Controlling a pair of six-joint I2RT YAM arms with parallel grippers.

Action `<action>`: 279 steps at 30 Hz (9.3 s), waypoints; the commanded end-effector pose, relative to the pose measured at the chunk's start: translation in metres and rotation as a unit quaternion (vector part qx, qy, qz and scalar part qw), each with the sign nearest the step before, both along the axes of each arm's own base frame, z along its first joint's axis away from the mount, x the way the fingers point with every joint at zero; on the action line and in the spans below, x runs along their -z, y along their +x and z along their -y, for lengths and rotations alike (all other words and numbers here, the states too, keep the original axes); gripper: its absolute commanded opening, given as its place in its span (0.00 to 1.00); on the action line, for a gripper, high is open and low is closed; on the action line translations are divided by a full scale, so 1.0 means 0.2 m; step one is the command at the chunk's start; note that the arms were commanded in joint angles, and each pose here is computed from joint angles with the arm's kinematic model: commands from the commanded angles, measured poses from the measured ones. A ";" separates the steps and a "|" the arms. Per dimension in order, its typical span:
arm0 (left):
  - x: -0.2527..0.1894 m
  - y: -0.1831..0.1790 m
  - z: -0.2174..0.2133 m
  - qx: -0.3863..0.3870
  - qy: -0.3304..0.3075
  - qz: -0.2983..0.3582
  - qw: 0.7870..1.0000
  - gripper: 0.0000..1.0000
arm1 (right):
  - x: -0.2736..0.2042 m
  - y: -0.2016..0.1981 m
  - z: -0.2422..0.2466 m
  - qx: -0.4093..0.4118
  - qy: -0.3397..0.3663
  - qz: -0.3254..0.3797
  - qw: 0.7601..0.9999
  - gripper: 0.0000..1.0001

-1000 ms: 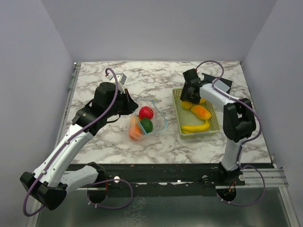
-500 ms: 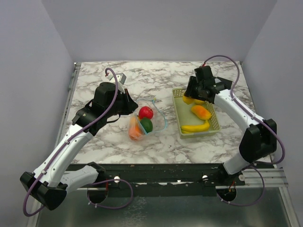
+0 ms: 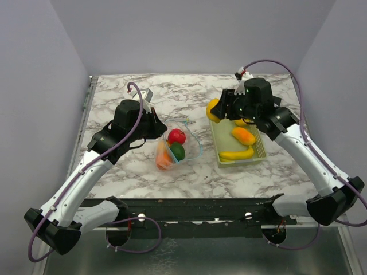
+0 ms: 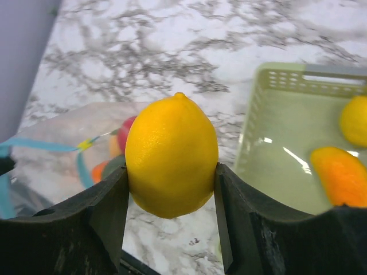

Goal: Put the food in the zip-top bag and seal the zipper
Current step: Place the fake fruit in the zipper food storage bag, then pick up the fake fruit from the bin, then place the fake fruit in the zipper food storage bag.

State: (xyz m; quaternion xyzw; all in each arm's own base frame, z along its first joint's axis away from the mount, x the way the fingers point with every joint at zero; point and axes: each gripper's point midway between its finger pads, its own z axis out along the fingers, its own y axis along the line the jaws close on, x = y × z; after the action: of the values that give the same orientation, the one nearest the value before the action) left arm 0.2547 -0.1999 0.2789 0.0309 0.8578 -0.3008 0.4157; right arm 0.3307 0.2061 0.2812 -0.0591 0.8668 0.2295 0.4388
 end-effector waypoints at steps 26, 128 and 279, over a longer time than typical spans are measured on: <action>-0.06 0.01 0.01 0.007 -0.006 0.012 1.000 0.00 | -0.07 -0.45 -0.66 -0.211 -0.071 0.066 0.973 0.22; -0.04 -0.02 0.01 0.022 -0.004 0.012 1.000 0.00 | 0.71 -0.03 0.53 0.170 -0.321 -0.130 0.923 0.87; -0.05 -0.02 0.02 0.026 -0.004 0.009 1.000 0.00 | 0.33 -0.34 -0.70 -0.129 -0.080 -0.091 0.984 0.83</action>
State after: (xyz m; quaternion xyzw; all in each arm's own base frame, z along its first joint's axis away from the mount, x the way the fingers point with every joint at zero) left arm 0.2516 -0.2023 0.2742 0.0463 0.8634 -0.3002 0.4029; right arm 0.2559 0.3361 0.1952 -0.1967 0.9135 0.2004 0.2944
